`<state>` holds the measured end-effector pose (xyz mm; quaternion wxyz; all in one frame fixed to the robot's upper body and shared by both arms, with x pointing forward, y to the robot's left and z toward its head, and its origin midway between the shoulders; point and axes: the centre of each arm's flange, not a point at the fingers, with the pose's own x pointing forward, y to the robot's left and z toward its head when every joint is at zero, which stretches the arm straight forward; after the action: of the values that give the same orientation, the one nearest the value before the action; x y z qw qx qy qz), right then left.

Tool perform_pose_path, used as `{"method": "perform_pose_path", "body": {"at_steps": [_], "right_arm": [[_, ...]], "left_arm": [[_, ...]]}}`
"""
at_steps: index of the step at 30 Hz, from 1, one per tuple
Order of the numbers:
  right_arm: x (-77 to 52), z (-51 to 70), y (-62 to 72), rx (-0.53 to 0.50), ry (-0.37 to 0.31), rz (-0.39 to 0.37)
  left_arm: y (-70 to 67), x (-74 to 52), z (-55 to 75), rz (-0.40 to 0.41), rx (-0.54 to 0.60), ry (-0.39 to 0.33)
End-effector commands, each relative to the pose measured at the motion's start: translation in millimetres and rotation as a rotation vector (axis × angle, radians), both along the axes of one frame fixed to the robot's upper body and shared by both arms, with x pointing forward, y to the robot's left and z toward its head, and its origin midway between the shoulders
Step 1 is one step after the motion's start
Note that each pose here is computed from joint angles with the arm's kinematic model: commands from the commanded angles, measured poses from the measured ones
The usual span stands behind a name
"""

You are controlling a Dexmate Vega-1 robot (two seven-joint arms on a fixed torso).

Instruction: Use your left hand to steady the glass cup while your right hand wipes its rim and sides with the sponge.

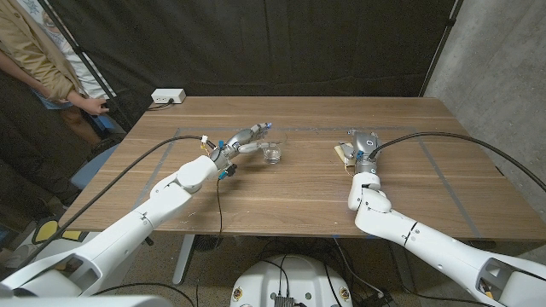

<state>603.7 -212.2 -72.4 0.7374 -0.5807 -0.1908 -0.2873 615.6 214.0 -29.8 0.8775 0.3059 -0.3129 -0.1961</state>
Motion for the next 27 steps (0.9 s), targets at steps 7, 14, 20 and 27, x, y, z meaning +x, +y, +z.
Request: {"method": "perform_pose_path", "body": {"at_steps": [7,14,20,27], "right_arm": [[-14.2,9.4,4.7,0.005,-0.046,0.053],[-24.5,19.0,7.1,0.028,-0.088,0.117],[-35.2,30.6,8.0,0.071,-0.127,0.184],[-49.2,40.1,6.2,0.136,-0.188,0.252]], "left_arm": [[0.6,-18.7,13.2,-0.036,-0.056,-0.070],[2.3,-25.0,20.6,-0.051,-0.086,-0.106],[5.2,-28.2,24.3,-0.068,-0.120,-0.126],[10.4,-29.9,30.4,-0.101,-0.138,-0.135]]}}
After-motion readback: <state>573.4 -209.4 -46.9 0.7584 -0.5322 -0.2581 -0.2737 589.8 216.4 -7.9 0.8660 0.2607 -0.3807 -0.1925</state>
